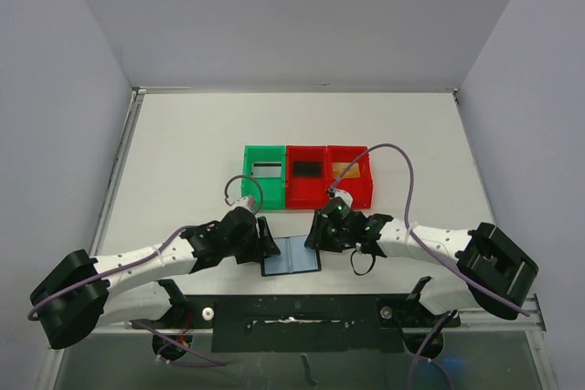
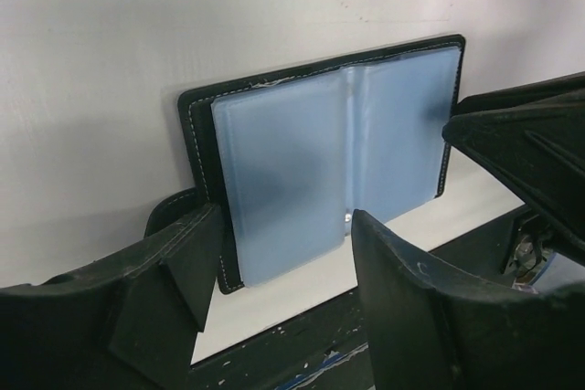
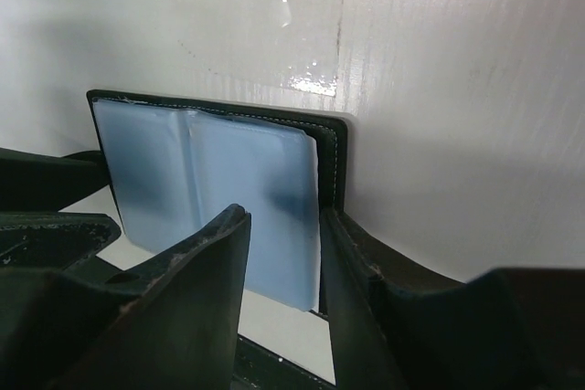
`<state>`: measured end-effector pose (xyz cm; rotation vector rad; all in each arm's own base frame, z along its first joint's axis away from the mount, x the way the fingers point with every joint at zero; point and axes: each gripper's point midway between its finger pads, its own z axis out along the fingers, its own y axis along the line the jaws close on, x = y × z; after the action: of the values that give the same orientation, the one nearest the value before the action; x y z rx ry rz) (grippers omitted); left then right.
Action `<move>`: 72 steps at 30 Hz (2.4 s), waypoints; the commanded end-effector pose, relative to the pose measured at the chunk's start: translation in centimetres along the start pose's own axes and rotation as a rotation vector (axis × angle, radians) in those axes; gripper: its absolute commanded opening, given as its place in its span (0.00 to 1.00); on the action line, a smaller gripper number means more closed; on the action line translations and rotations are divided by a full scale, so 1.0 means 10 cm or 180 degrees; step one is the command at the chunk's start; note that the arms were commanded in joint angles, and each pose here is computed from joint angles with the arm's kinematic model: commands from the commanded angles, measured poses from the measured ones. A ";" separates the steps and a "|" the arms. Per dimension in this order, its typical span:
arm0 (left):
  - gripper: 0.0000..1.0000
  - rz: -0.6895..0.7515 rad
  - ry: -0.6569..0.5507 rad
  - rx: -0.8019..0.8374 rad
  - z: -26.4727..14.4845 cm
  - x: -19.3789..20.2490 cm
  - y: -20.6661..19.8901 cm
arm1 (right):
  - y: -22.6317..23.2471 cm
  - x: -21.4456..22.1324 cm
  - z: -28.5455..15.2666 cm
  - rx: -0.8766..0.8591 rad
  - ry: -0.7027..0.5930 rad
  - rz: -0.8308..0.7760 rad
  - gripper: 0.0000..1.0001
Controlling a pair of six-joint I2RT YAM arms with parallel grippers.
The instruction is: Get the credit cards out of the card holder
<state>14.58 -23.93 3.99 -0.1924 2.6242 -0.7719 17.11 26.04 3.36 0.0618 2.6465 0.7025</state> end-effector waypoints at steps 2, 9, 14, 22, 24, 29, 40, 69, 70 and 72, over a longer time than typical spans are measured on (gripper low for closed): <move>0.54 -0.0013 -0.0030 0.0088 0.04 0.00 -0.04 | 0.11 0.00 0.02 -0.0053 0.0013 -0.0010 0.37; 0.38 -0.0046 0.0051 0.0160 0.12 0.10 0.01 | 0.17 0.06 0.08 -0.0115 0.0111 -0.0068 0.30; 0.31 -0.0036 0.0127 0.0103 0.16 0.16 0.07 | 0.24 0.10 0.12 -0.0156 0.0194 -0.0121 0.18; 0.25 -0.0027 0.0137 0.0149 0.17 0.17 0.04 | 0.55 0.12 0.10 -0.0624 0.0279 -0.0153 0.08; 0.24 -0.0027 0.0138 0.0171 0.17 0.17 0.03 | 0.63 0.15 0.11 -0.0766 0.0340 -0.0136 0.08; 0.24 -0.0030 0.0124 0.0251 0.15 0.16 -0.02 | 0.70 0.22 0.15 -0.0932 0.0462 -0.0032 0.10; 0.28 -0.0043 0.0057 0.0126 0.12 0.11 0.03 | 0.18 0.04 0.03 0.0076 0.0145 -0.0134 0.32; 0.25 0.0180 0.0009 -0.0118 0.05 -0.07 -0.16 | 0.14 0.07 0.01 0.0353 0.0170 -0.0356 0.36; 0.28 0.0188 -0.0060 -0.0158 -0.03 -0.13 -0.15 | 0.14 -0.03 -0.06 0.0428 0.0057 -0.0371 0.41; 0.39 0.0202 -0.0191 -0.0242 -0.18 -0.23 -0.13 | 0.08 -0.19 -0.21 0.0625 -0.0150 -0.0396 0.52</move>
<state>14.48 -25.09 3.09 -0.1345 2.6826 -0.7265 16.05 27.61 2.66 -0.0506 2.7481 0.5552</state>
